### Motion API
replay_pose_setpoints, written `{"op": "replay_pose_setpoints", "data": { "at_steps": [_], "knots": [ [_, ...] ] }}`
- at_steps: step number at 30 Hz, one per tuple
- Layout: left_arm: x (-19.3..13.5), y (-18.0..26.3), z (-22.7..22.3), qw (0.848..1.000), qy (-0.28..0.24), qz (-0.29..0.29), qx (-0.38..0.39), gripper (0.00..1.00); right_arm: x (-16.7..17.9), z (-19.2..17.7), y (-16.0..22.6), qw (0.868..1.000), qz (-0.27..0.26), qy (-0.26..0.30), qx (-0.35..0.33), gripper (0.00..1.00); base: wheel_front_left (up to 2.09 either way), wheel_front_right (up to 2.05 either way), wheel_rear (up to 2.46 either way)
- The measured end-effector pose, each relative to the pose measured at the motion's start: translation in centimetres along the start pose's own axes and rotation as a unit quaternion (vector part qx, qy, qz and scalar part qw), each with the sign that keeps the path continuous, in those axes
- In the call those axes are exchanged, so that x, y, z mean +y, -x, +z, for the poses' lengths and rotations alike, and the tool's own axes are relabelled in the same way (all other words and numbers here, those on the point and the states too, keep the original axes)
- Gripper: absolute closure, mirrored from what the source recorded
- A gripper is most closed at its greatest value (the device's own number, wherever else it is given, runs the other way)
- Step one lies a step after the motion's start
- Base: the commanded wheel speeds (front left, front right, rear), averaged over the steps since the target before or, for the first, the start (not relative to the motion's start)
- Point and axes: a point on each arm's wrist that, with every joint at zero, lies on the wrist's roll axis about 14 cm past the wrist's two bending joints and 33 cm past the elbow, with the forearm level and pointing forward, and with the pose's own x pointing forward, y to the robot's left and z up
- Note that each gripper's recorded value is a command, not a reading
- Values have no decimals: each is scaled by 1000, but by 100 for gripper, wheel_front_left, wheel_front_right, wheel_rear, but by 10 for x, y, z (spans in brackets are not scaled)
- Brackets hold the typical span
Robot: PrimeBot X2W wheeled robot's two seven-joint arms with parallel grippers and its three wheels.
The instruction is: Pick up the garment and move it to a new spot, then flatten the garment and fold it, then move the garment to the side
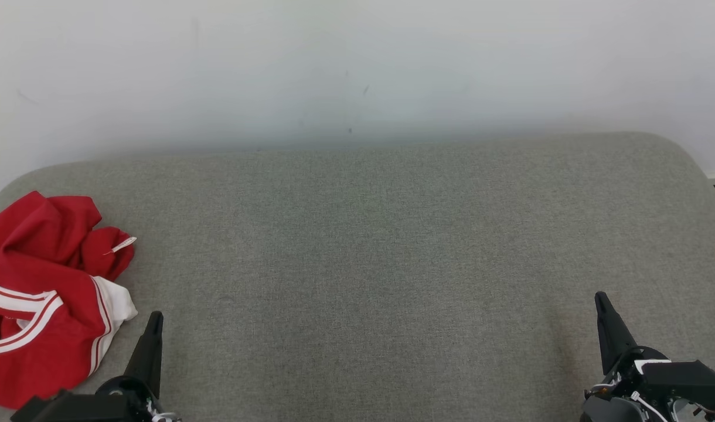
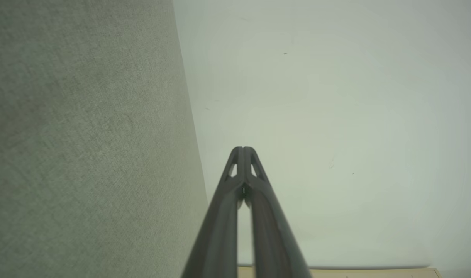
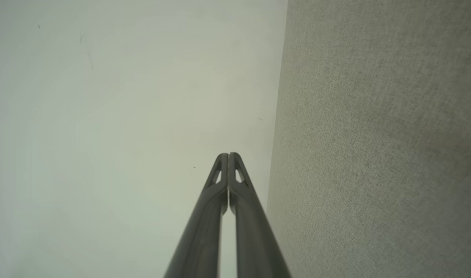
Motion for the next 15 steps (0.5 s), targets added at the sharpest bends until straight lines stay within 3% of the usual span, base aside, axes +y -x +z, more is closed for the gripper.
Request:
{"op": "replay_pose_setpoints", "data": {
  "at_steps": [15],
  "knots": [
    [0, 0, 0, 1000, 0, 0, 0, 100, 0, 0, 0, 1000, 0, 0, 0, 100, 0, 0, 0]
  ]
}}
